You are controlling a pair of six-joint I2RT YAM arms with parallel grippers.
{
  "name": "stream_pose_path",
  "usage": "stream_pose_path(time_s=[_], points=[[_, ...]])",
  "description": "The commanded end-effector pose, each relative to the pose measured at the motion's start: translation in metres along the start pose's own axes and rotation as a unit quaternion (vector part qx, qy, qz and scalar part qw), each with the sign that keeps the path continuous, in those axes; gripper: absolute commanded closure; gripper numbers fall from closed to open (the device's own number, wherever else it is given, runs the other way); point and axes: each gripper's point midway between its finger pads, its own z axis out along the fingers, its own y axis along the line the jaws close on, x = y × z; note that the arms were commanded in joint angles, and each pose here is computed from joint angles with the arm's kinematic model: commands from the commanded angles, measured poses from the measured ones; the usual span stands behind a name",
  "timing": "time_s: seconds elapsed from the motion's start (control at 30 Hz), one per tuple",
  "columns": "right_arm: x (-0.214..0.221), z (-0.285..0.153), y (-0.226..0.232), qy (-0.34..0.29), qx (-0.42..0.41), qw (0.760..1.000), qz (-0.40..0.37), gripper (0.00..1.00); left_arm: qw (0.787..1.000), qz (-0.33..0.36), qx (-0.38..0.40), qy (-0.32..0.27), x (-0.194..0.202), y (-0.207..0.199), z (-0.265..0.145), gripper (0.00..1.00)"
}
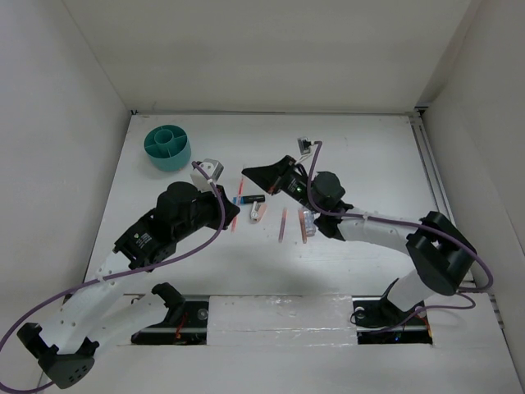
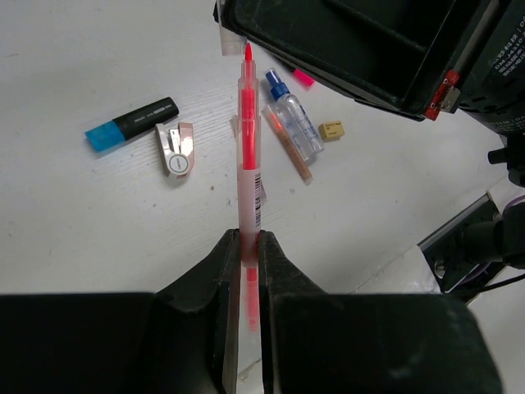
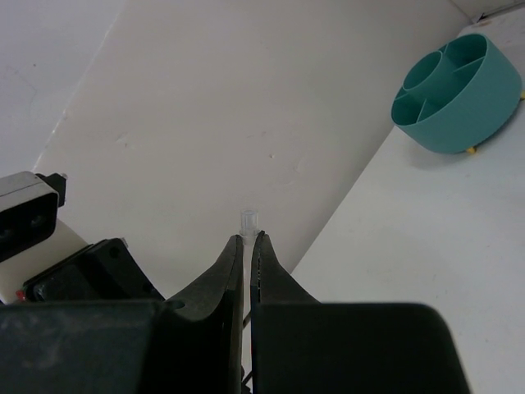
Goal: Sort the stationery into containers
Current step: Close the pen cap on the pen.
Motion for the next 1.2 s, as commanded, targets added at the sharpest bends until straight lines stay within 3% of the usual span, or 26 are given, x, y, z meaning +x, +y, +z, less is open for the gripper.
stream_pose_path(time_s=[0.0,1.17], points=[[-0.002,-0.002,0.017,-0.007,-0.039,0.999,-0.001,1.0,1.0,-0.002,0.004,-0.019,-0.008,-0.002,-0.002,1.0],[-0.026,0.001,0.041,-0.045,-0.059,0.997,0.0,1.0,1.0,-0.001,0.01,-0.011,-0.005,-0.004,0.0,1.0]])
